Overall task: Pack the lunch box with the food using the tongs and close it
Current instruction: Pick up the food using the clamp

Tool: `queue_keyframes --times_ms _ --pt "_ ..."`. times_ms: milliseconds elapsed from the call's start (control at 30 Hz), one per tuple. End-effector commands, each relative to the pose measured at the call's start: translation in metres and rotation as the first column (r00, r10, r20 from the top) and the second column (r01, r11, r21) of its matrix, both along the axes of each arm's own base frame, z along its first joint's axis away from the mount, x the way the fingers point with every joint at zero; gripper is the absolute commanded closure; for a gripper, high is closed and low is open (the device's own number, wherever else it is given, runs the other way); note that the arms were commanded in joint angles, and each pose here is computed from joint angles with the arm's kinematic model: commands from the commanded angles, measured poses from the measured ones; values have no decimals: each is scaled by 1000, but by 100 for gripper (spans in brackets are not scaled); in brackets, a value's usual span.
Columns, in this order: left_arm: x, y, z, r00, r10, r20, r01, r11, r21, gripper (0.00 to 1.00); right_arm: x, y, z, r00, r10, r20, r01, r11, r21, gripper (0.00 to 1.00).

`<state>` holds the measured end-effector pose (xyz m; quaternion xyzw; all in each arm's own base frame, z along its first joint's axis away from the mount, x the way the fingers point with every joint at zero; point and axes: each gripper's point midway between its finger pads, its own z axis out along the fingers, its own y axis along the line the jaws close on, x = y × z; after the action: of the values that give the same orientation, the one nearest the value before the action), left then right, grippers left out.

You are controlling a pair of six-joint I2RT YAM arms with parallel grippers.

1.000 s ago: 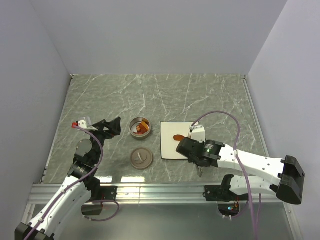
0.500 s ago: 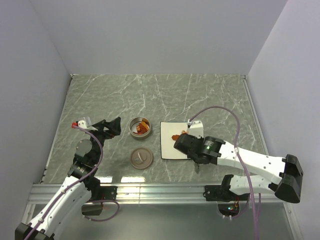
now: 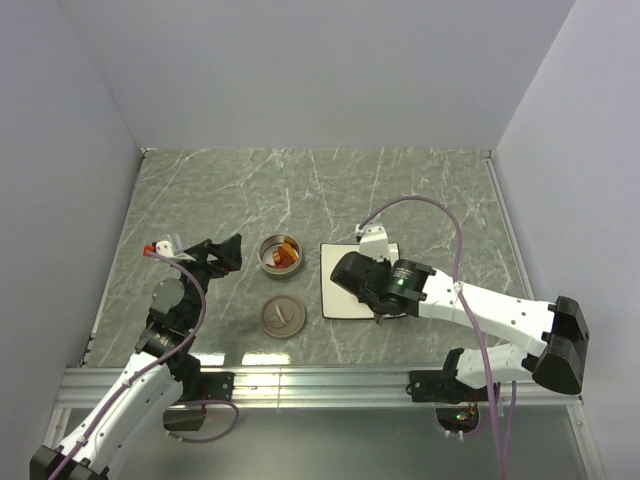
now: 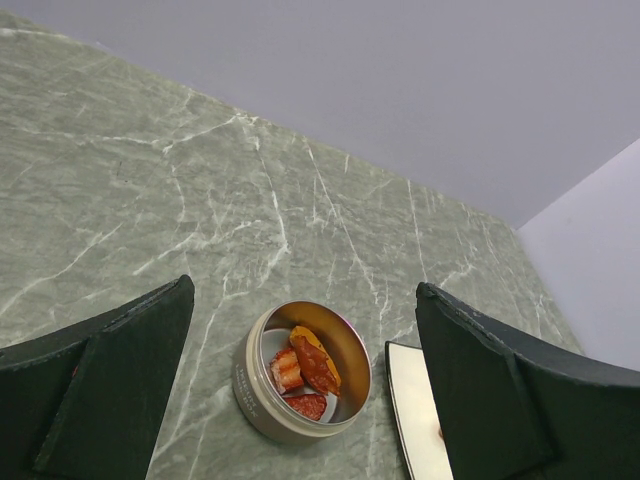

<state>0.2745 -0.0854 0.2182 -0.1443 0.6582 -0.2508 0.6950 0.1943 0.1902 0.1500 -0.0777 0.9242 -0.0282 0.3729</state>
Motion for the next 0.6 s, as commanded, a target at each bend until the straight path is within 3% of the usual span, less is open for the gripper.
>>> queue_keyframes --times_ms 0,567 --pt "-1 -4 8 999 -22 30 23 1000 -16 0 4 -1 6 999 -22 37 22 1000 3 60" --pt "-3 -4 8 999 -25 30 26 999 -19 0 -7 -9 -24 1000 -26 -12 26 1000 15 52"
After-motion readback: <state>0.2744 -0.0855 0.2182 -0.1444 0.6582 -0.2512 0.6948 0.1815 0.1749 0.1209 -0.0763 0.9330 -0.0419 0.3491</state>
